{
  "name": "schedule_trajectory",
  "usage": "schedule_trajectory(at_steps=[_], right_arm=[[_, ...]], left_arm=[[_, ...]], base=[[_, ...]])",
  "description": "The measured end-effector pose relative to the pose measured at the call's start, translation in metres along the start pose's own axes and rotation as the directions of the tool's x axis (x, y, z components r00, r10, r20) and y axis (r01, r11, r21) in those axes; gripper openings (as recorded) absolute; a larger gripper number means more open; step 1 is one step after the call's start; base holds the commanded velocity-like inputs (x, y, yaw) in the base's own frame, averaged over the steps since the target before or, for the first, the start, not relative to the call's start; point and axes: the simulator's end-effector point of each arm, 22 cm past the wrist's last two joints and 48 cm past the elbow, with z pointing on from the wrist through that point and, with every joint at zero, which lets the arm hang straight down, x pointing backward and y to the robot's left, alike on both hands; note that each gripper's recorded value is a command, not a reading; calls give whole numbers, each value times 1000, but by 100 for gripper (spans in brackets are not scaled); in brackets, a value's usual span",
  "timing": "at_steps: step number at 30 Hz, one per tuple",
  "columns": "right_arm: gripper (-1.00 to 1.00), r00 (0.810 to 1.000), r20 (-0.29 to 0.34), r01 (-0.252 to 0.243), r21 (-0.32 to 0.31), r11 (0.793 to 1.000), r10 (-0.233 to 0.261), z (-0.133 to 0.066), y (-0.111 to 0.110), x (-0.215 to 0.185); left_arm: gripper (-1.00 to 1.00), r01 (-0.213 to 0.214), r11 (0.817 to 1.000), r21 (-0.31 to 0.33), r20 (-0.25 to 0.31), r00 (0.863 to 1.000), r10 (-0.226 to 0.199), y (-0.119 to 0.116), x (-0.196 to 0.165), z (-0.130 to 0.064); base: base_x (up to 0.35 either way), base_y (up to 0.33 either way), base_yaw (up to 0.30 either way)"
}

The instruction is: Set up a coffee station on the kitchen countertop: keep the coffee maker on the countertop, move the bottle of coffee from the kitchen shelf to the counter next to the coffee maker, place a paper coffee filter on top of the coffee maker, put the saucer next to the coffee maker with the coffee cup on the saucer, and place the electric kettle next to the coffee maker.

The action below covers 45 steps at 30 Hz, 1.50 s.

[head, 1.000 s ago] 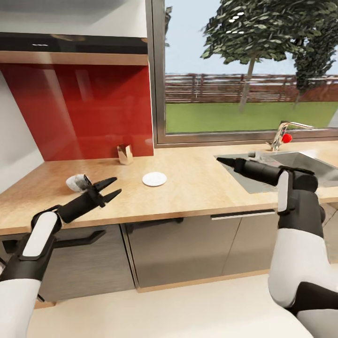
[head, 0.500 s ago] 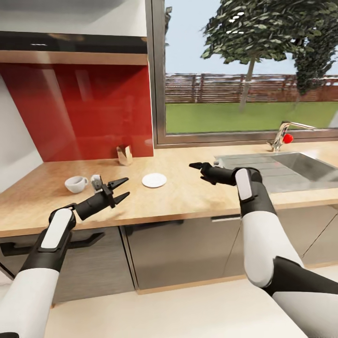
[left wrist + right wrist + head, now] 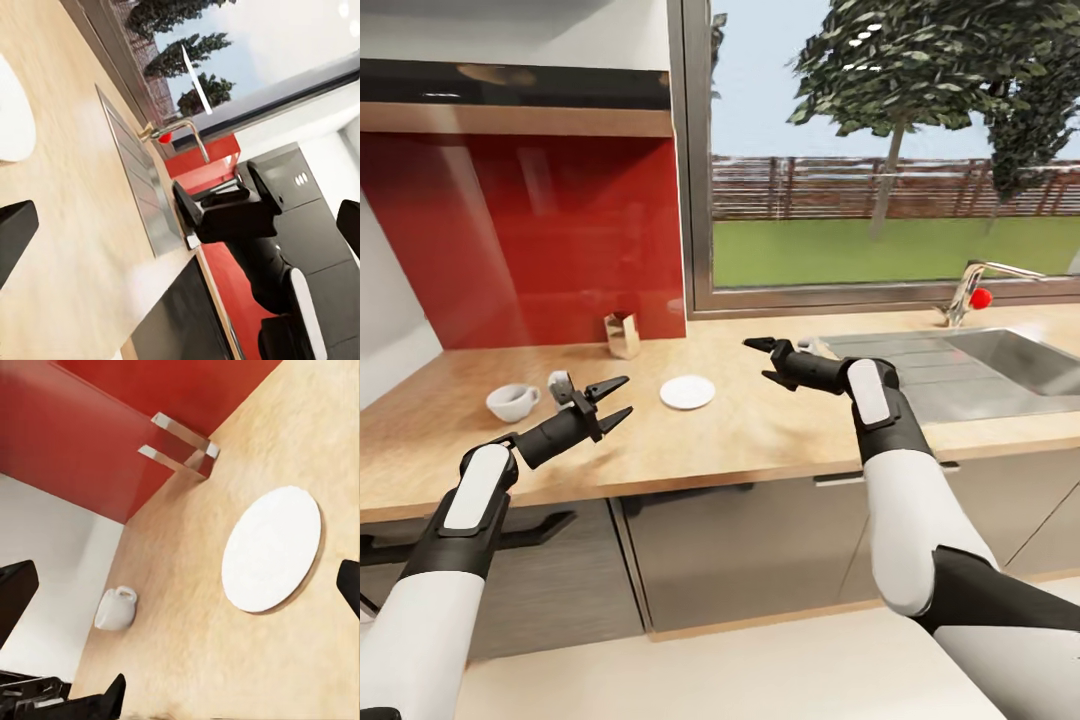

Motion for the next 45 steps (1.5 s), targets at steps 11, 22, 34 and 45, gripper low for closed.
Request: schedule_trajectory(at_steps=[11, 22, 34, 45], right_arm=[[100, 995, -64, -75, -49, 996, 72, 15, 4, 26], [100, 990, -93, -107, -39, 994, 103, 20, -5, 38], [100, 982, -151, -118, -24, 993, 113, 32, -8, 64], [100, 980, -160, -120, -28, 992, 114, 35, -5, 69]], left_arm=[[100, 4, 1000, -3, 3, 1000, -4, 2, -1, -1], [100, 4, 1000, -4, 2, 1000, -4, 2, 0, 0], [100, 12, 982, -186, -12, 1000, -15, 30, 26, 28], [100, -24, 958, -287, 5, 1000, 27, 38, 23, 28]], base=[[163, 0, 0], [104, 0, 0], [26, 0, 0], [0, 0, 0]])
